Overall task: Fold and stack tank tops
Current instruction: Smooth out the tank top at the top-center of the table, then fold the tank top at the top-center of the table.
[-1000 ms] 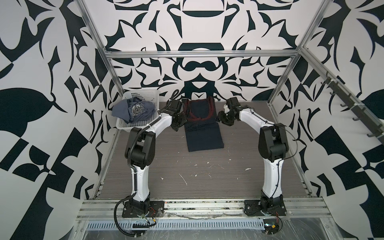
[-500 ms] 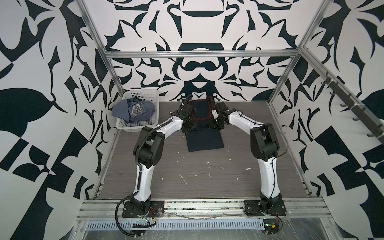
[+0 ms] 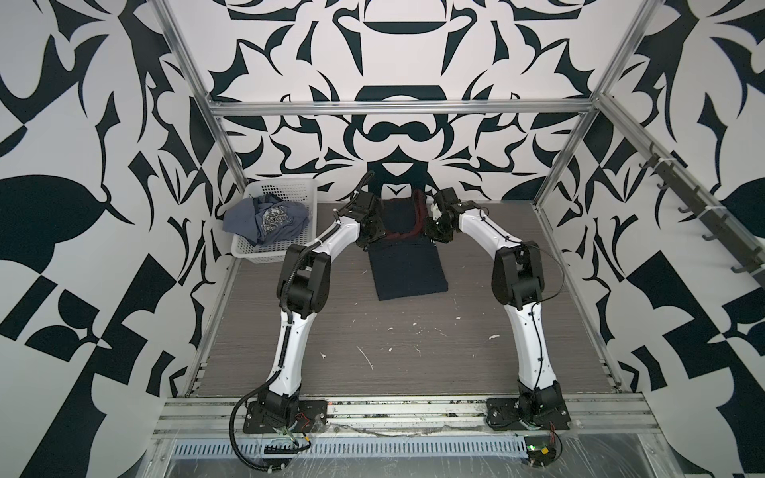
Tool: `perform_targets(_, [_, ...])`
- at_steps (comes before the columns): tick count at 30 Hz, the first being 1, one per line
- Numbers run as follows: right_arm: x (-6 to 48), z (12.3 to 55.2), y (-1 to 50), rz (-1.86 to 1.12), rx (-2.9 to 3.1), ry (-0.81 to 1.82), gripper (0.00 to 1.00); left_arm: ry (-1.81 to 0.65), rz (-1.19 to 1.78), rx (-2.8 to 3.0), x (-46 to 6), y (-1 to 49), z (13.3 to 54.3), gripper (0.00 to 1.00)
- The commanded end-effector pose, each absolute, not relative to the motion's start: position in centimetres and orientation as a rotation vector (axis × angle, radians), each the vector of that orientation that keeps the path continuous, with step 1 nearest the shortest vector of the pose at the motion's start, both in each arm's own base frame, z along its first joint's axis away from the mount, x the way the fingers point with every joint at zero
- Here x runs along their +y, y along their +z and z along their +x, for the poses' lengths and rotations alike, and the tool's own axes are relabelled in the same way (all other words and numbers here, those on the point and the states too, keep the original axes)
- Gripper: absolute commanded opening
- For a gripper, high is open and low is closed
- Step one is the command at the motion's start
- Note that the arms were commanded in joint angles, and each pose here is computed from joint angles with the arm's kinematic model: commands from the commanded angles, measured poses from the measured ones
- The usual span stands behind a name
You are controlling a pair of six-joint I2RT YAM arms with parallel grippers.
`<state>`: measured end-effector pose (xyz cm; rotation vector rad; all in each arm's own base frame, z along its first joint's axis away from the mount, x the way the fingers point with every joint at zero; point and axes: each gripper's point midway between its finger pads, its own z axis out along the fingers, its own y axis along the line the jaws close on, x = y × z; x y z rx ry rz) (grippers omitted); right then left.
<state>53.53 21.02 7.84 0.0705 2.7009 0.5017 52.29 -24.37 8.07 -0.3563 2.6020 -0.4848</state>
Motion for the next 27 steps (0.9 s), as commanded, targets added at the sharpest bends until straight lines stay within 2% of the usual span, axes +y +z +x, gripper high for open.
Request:
perform_targets(1, [19.8, 50.9, 12.8, 0.057, 2.670, 0.492, 0.60, -0.461, -0.334, 2.609, -23.6, 12.0, 48.7, 0.64])
perform_targets(6, [18.0, 45.9, 13.6, 0.122, 2.679, 0.597, 0.60, -0.580, -0.399, 2.643, -22.9, 12.3, 42.2, 0.66])
perform_targets(15, [18.5, 37.5, 9.1, 0.168, 2.746, 0.843, 0.59, -0.792, -0.399, 2.734, -25.4, 9.0, 34.0, 0.66])
perform_targets(20, [18.0, 35.8, 6.8, 0.198, 2.784, 0.840, 0.59, -0.831, -0.433, 2.780, -26.1, 6.2, 32.8, 0.67])
perform_targets(27, [18.1, 35.8, 3.6, 0.236, 2.827, 0.832, 0.58, -0.810, -0.459, 2.818, -26.3, 3.7, 33.0, 0.64])
